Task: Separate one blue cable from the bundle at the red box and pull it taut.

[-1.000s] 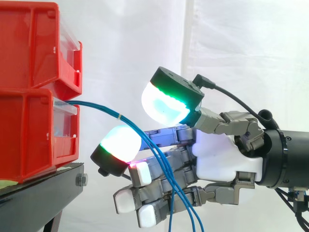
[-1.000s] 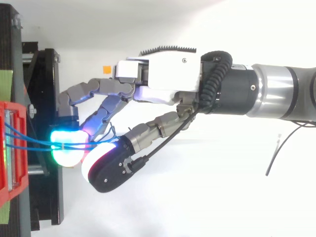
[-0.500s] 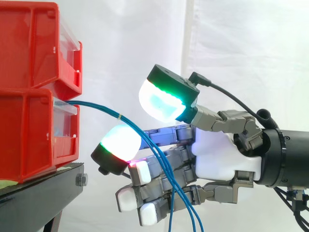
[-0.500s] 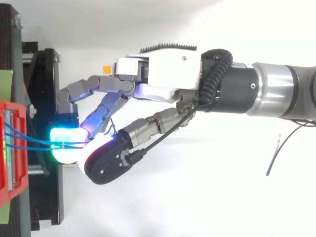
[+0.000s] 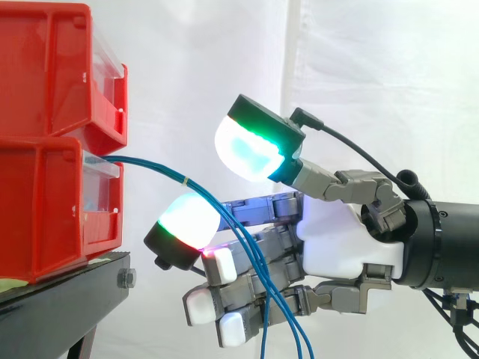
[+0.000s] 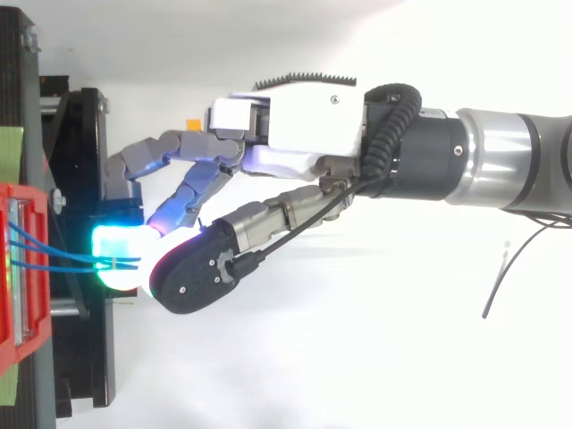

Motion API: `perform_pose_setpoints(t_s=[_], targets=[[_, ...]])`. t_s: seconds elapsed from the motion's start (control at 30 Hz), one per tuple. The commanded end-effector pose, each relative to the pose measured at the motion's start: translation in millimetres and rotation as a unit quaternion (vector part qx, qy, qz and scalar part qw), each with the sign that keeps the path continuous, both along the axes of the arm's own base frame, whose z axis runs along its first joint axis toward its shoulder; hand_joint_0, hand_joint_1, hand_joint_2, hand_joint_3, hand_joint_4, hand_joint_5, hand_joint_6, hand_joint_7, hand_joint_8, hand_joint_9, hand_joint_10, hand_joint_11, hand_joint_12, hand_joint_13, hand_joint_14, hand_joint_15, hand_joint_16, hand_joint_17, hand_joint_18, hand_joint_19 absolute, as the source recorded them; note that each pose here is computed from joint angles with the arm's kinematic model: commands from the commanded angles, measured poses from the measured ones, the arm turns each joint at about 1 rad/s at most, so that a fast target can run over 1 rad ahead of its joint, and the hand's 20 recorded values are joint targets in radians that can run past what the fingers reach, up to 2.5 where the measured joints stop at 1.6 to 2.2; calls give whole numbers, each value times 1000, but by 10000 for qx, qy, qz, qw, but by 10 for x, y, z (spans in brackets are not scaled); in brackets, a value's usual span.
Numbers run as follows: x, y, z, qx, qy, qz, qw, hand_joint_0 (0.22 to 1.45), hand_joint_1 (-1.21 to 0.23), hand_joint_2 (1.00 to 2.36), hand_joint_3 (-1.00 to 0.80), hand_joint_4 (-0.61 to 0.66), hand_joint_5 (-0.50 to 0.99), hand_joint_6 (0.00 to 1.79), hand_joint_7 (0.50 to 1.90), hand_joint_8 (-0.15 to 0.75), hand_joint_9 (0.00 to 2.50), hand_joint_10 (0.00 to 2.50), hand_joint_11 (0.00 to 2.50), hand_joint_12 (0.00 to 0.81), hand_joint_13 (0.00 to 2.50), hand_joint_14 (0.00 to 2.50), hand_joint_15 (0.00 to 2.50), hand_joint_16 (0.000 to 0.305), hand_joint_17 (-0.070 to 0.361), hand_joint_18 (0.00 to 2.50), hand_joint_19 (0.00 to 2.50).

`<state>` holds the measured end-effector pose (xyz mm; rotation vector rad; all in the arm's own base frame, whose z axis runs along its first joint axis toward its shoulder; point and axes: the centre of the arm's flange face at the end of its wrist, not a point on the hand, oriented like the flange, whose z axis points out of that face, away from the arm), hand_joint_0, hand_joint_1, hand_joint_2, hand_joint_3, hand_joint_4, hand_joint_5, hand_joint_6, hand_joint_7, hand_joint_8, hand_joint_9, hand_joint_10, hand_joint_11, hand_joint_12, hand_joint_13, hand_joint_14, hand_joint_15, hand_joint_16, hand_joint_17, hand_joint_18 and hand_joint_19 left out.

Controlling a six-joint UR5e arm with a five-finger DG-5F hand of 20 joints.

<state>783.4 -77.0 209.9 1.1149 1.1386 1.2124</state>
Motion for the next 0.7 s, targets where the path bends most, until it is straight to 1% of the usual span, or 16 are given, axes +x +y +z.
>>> perform_pose_setpoints(t_s=[0.0, 0.2, 0.3, 0.43, 0.5, 0.67], targets=[[1, -7, -2, 1, -9, -7, 10000, 584, -572, 1002, -468, 141, -122, 586, 1230, 310, 939, 21, 877, 384, 851, 19, 536, 48, 109, 722, 658], [8, 0, 20, 6, -40, -22, 10000, 585, -572, 1003, -457, 142, -122, 592, 1227, 309, 945, 21, 881, 384, 855, 20, 538, 48, 109, 725, 666], [5, 5, 1, 2, -24, 1, 10000, 584, -571, 1003, -459, 132, -123, 594, 1223, 309, 944, 22, 880, 385, 856, 20, 540, 48, 109, 725, 666], [16, 1, 23, -1, -47, -23, 10000, 583, -569, 1003, -466, 137, -123, 599, 1220, 308, 947, 21, 884, 384, 855, 21, 543, 49, 109, 729, 666], [29, 4, 62, -22, -77, -18, 10000, 582, -568, 1002, -467, 147, -123, 608, 1207, 309, 951, 22, 878, 387, 858, 22, 541, 49, 109, 729, 664], [34, 4, 81, -48, -39, -20, 10000, 588, -607, 1002, -468, 144, -127, 650, 1165, 310, 961, 22, 889, 387, 864, 21, 540, 49, 109, 738, 655]])
